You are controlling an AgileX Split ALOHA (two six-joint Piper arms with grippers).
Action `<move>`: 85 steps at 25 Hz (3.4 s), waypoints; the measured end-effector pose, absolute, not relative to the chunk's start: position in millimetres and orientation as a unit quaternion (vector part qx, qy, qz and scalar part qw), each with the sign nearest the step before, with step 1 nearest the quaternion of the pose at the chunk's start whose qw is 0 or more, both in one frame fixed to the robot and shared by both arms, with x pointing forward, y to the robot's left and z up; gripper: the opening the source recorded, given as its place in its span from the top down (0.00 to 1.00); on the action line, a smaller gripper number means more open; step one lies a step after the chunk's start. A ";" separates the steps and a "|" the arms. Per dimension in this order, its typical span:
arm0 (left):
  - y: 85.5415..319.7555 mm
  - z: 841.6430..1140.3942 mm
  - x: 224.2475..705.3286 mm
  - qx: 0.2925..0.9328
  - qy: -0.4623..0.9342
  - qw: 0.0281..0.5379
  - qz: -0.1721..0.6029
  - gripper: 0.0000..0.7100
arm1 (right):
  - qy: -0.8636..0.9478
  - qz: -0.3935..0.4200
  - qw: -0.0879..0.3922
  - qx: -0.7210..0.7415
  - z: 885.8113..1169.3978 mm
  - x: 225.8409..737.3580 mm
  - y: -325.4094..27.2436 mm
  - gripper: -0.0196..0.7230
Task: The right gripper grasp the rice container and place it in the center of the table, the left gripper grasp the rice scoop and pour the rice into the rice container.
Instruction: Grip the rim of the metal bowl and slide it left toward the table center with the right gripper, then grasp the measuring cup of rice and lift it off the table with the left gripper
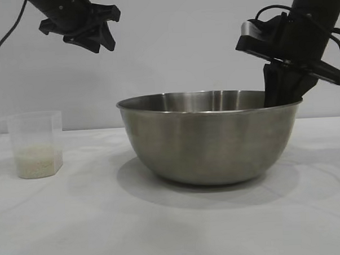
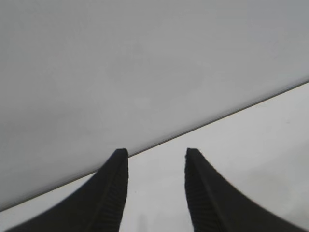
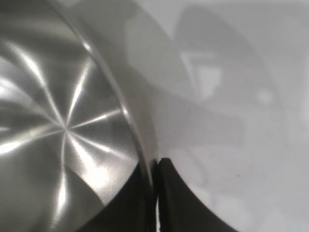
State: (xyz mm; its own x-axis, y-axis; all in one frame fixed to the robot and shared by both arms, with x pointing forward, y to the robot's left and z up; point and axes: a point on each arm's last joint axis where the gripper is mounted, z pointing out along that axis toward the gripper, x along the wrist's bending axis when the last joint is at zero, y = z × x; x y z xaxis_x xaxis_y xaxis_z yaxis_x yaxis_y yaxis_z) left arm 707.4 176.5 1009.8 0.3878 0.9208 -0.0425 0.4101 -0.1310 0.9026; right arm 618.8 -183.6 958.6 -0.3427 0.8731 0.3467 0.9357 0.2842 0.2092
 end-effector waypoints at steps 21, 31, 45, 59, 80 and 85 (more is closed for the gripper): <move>176.1 1037.4 696.7 0.705 0.456 0.465 0.282 0.66 | -0.783 -0.334 -0.193 -0.487 1059.2 443.4 -236.8 0.39; 189.8 1037.6 656.8 0.726 0.471 0.418 0.276 0.66 | -0.754 -0.386 -0.256 -0.466 1086.6 319.8 -264.6 0.39; 233.0 1032.1 566.9 0.652 0.562 0.398 0.316 0.66 | -0.765 -0.344 -0.189 -0.511 1069.2 243.6 -279.7 0.39; 252.2 991.2 517.7 0.624 0.608 0.374 0.319 0.66 | -0.749 -0.360 -0.202 -0.518 1048.7 226.8 -284.1 0.39; 243.6 900.3 474.3 0.652 0.541 0.448 0.285 0.66 | -0.726 -0.375 -0.259 -0.516 1043.7 237.4 -288.4 0.39; 251.1 892.1 460.3 0.641 0.530 0.450 0.324 0.66 | -0.725 -0.376 -0.260 -0.515 1043.9 237.5 -288.4 0.45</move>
